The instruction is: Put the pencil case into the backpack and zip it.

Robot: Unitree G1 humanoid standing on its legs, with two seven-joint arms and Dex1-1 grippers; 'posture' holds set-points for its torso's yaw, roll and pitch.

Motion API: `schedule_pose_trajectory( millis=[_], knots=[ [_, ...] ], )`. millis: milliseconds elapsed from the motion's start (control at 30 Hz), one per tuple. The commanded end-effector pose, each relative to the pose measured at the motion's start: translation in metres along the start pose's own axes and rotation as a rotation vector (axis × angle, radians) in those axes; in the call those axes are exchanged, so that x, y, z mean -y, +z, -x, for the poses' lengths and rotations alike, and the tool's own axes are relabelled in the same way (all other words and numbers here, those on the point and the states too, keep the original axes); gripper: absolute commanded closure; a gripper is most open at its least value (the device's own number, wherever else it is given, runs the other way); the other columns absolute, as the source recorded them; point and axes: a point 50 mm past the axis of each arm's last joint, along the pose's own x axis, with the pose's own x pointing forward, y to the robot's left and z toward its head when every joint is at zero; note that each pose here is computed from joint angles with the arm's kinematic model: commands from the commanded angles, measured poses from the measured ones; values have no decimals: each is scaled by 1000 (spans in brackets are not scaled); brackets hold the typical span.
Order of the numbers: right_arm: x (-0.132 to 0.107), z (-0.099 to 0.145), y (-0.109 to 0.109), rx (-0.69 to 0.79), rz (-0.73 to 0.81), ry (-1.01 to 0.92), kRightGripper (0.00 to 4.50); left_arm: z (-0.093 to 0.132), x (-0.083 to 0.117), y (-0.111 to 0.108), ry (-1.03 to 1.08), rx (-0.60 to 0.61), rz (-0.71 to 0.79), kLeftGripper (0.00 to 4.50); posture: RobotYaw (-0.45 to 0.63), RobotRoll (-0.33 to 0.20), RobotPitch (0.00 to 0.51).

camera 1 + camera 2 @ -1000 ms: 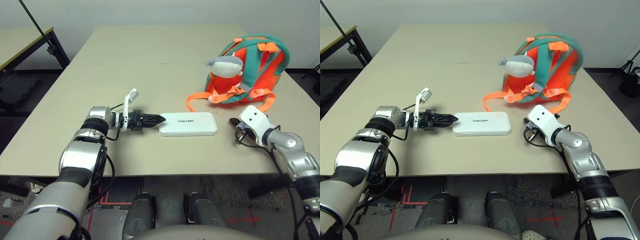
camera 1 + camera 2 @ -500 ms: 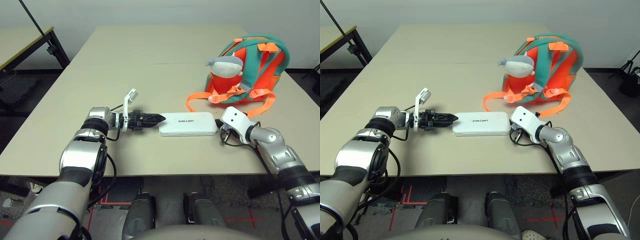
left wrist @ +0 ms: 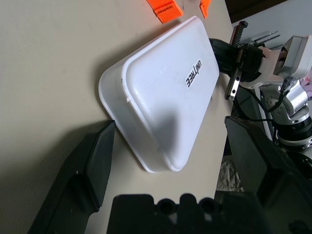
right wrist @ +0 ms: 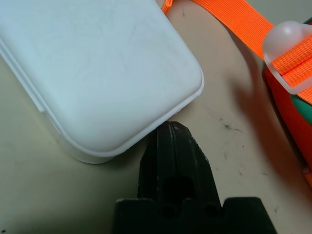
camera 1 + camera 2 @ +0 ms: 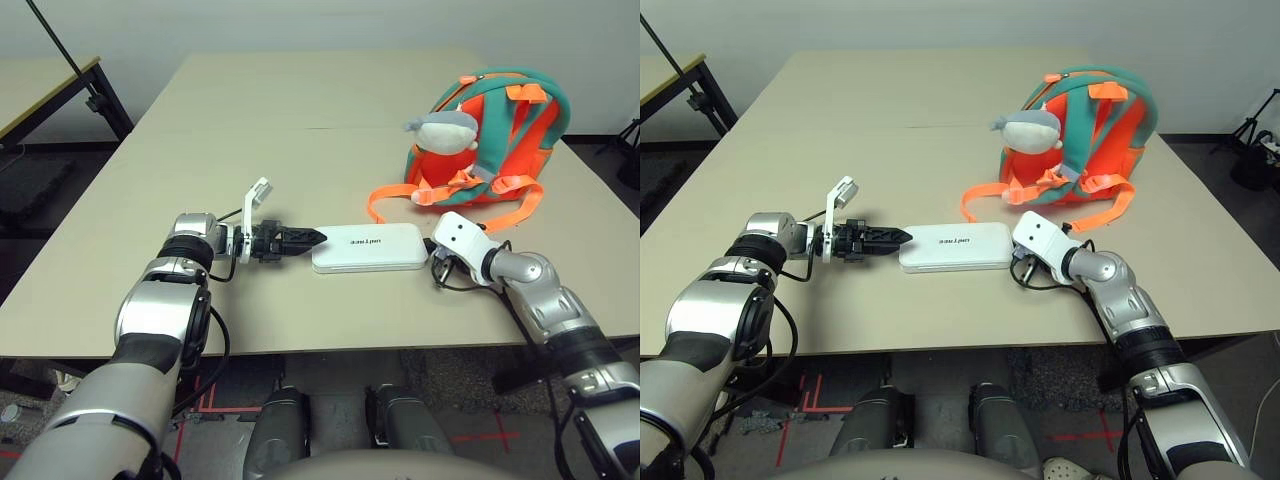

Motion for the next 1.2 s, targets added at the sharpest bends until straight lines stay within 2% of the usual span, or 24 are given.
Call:
schedule_pose_trajectory(
  millis=[33,733,1200],
  knots=[
    [-20,-20,33,121,57,121,4463,-5,-5,-9,31,-48,31,0,24,0,27],
    [-65,-47,49,167,52,291,4463,-7,-4,-10,16,-48,38,0,30,0,28],
    [-63,-56,58,170,143,306,4463,-1,-4,-10,-15,-32,64,0,42,0,31]
  ],
)
